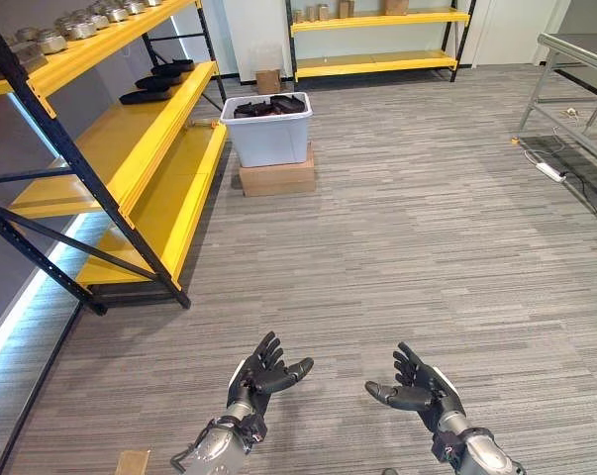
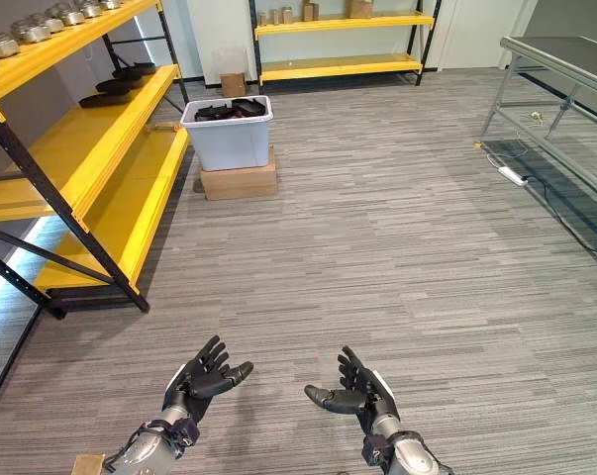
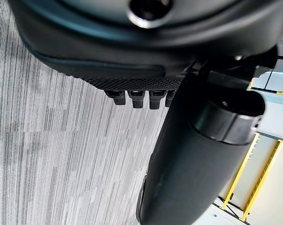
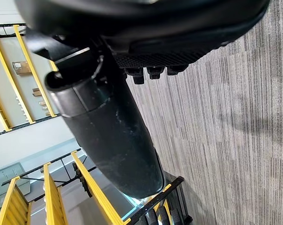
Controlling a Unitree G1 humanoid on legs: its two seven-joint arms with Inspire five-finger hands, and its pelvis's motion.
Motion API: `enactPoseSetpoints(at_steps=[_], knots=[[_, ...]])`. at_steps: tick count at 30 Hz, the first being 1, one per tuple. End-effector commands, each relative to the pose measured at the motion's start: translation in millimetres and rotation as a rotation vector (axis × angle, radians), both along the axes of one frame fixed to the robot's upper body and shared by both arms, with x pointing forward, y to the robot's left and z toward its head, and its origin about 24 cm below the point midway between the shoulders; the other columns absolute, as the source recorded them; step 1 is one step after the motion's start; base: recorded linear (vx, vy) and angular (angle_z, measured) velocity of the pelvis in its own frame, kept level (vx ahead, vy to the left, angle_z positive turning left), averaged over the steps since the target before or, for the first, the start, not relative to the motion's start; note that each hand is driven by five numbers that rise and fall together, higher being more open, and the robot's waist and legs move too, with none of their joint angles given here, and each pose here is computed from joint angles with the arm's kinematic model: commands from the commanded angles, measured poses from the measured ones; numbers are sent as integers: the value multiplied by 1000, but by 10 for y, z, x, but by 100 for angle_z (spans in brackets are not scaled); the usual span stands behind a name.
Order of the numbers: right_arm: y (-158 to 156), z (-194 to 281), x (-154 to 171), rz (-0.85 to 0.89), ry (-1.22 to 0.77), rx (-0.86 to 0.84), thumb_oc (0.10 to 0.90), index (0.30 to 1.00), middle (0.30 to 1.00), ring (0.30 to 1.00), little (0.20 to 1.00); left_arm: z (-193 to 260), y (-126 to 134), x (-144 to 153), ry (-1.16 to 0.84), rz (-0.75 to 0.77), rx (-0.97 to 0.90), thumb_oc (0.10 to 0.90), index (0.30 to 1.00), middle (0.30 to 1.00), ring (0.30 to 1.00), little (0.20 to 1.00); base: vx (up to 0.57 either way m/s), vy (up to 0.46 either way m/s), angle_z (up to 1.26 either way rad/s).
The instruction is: Move parts from the plastic box to the shelf.
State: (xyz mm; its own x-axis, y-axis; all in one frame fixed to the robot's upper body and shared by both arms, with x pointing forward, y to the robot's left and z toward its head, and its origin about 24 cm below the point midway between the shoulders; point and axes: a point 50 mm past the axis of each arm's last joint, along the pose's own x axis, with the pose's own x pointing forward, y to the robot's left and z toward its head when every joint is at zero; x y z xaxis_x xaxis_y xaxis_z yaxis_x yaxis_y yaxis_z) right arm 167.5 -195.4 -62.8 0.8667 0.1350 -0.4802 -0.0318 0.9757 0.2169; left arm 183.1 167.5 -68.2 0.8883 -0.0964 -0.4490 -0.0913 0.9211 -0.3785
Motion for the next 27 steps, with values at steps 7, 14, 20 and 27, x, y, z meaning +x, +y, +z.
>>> enactPoseSetpoints(at_steps=[7, 14, 20, 27], knots=[[100, 363, 334, 9, -234, 68, 900, 1000, 1000, 1000, 1000, 365, 139, 339, -226, 9, 29, 900, 1000, 1000, 1000, 1000, 0, 0, 0], [91, 356, 337, 10, -232, 65, 900, 1000, 1000, 1000, 1000, 377, 161, 338, -236, -3, 60, 900, 1000, 1000, 1000, 1000, 0, 0, 0], [79, 375, 355, 13, -242, 58, 900, 1000, 1000, 1000, 1000, 417, 157, 366, -257, -21, 71, 900, 1000, 1000, 1000, 1000, 0, 0, 0], [118, 415, 410, 21, -263, 73, 900, 1000, 1000, 1000, 1000, 463, 122, 424, -278, -12, 40, 900, 1000, 1000, 1000, 1000, 0, 0, 0]])
